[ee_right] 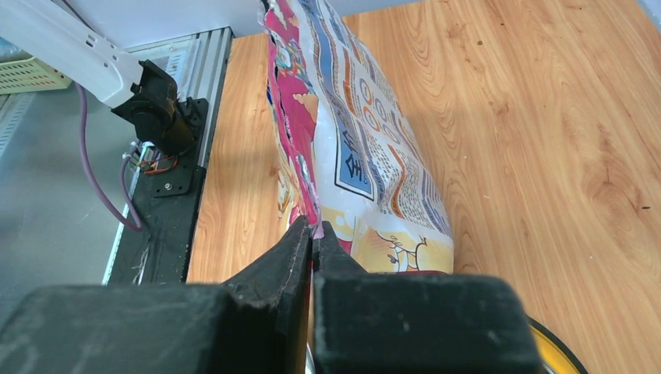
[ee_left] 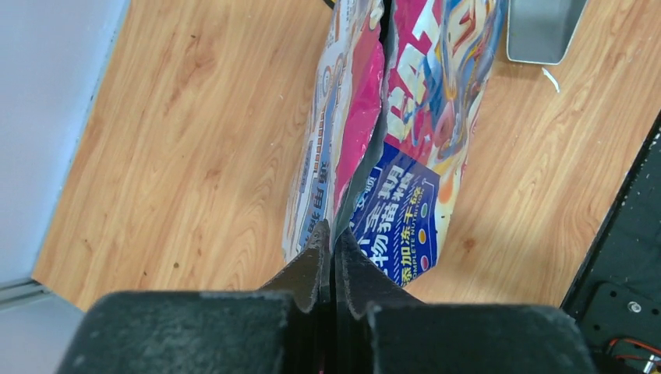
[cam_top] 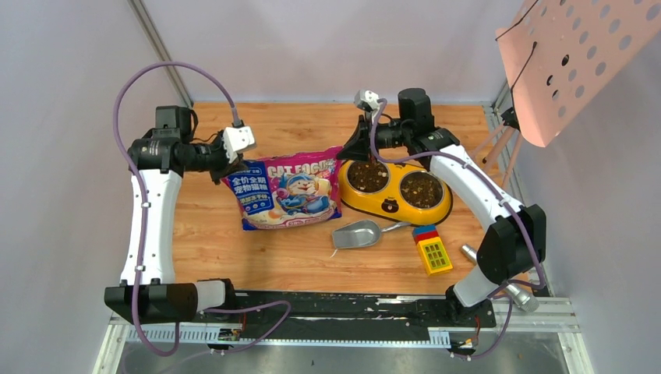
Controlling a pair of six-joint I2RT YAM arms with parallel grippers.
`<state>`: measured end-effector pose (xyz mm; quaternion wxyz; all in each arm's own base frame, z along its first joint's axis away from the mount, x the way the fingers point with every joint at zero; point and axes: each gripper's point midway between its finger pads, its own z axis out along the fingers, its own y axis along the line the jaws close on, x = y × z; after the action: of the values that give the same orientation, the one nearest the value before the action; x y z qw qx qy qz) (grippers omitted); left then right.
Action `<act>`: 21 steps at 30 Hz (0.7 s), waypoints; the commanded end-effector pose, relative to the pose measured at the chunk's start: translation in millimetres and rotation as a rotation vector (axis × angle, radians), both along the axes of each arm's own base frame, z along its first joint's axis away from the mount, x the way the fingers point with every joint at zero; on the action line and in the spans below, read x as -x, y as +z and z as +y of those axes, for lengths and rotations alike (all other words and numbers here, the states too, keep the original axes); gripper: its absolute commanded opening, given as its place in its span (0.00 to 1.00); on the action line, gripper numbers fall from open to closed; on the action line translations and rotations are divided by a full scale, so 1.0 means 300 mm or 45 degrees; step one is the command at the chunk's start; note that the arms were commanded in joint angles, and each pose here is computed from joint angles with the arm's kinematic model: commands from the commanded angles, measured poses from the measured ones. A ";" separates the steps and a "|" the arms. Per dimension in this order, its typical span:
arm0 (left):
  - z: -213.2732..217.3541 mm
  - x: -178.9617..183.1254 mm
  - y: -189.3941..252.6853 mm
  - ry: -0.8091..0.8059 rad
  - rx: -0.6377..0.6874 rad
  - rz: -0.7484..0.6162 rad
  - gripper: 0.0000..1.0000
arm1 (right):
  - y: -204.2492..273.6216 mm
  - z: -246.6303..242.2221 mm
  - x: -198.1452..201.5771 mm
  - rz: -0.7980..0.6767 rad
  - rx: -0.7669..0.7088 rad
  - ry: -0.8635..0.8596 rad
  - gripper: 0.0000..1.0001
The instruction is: Serve the pet food
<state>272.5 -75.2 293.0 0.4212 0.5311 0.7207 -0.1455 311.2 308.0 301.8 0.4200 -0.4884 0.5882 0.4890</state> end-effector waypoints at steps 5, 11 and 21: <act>-0.006 0.047 0.074 -0.056 -0.011 -0.057 0.00 | 0.186 -0.048 -0.039 -0.261 -0.042 -0.018 0.08; -0.089 0.053 0.092 -0.092 0.103 -0.022 0.00 | 0.234 0.152 -0.026 -0.404 -0.023 0.055 0.60; -0.087 0.030 0.110 -0.031 0.125 -0.034 0.00 | 0.166 0.340 0.066 -0.332 -0.014 0.329 0.70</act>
<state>257.6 -89.9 292.1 0.3972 0.5181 0.7351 -0.1829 301.8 404.7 358.3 0.4531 -0.5973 0.4751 0.4607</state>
